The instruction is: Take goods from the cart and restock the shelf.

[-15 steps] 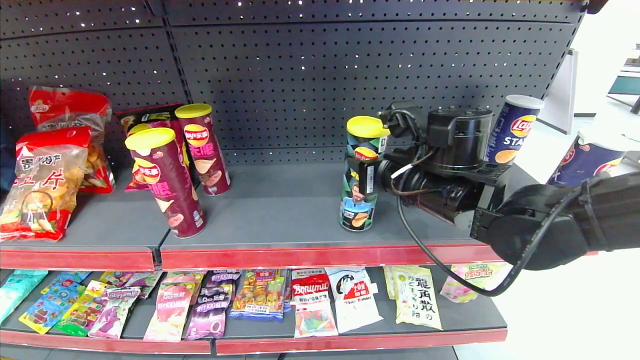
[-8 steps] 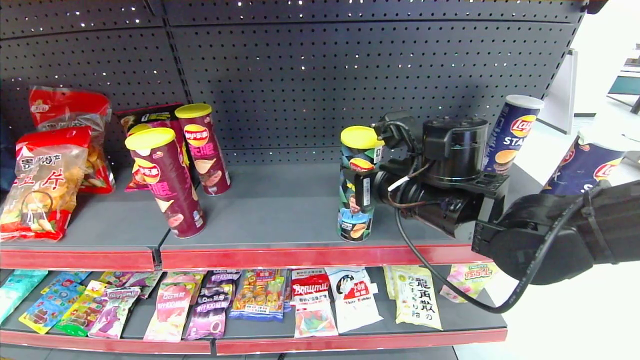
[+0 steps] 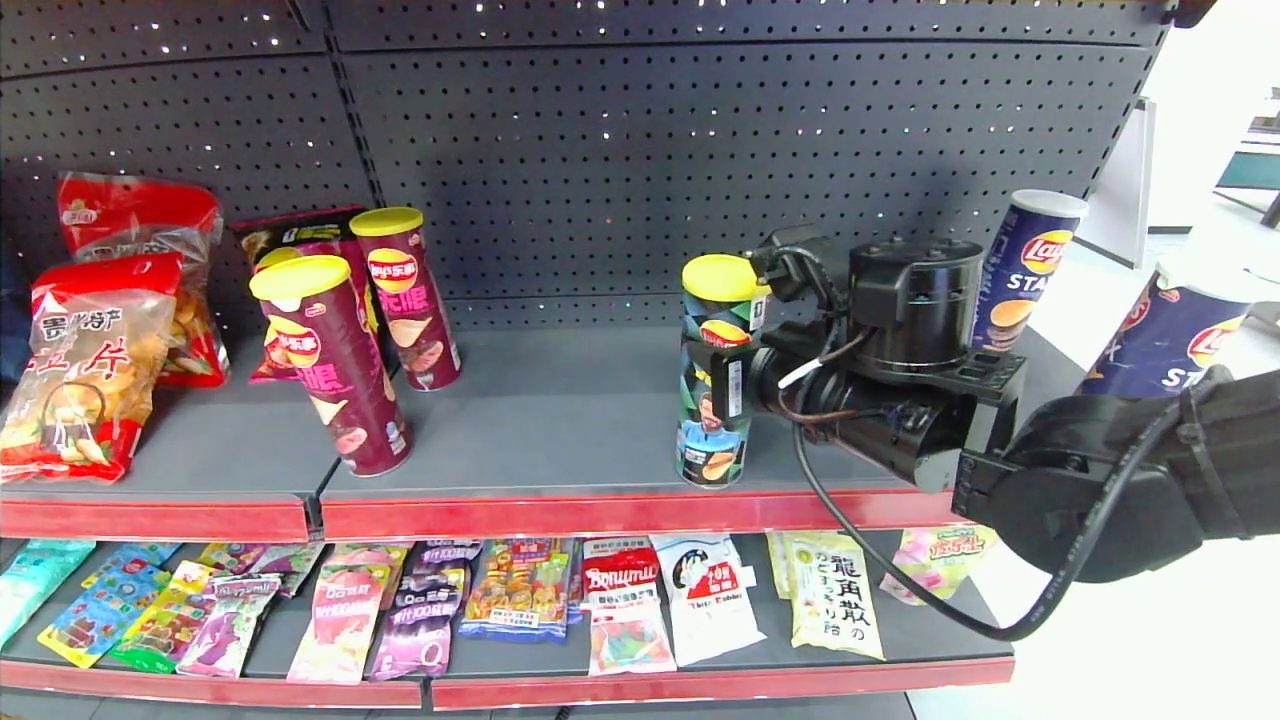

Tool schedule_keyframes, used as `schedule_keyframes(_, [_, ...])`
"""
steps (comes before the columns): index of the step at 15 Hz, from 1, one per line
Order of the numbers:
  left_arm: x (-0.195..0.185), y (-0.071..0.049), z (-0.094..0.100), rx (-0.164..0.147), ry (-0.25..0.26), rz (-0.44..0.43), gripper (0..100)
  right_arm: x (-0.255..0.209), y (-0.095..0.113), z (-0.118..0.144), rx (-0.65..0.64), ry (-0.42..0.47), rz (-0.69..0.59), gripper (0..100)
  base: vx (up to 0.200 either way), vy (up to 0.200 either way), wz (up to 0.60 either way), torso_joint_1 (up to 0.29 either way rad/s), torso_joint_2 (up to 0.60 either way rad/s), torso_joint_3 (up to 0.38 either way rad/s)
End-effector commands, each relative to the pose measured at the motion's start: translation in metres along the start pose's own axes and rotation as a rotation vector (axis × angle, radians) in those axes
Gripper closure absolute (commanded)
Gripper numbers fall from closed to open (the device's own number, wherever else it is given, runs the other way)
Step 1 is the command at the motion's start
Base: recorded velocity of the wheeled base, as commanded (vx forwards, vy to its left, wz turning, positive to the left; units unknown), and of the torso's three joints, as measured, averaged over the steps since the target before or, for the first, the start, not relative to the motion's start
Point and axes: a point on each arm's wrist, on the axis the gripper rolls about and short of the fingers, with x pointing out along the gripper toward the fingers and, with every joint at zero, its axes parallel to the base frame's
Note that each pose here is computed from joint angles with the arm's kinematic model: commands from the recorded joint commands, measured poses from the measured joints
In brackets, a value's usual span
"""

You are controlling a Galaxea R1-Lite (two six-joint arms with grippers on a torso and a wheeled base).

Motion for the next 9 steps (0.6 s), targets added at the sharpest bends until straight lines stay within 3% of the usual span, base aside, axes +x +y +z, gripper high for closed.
schedule_keyframes(1, [0.0002,0.0,0.0001,0.0,0.001,0.0,100,0.0,0.0005,-0.0011,-0.002,-0.003,0.002,100,0.0,0.0,0.0,0.0,0.0,0.0])
schedule_keyframes(9, [0.0004,0.0,-0.0003,0.0,0.003,0.0,100,0.0014,0.0014,-0.0074,-0.011,-0.022,0.008,100,0.0,0.0,0.0,0.0,0.0,0.0])
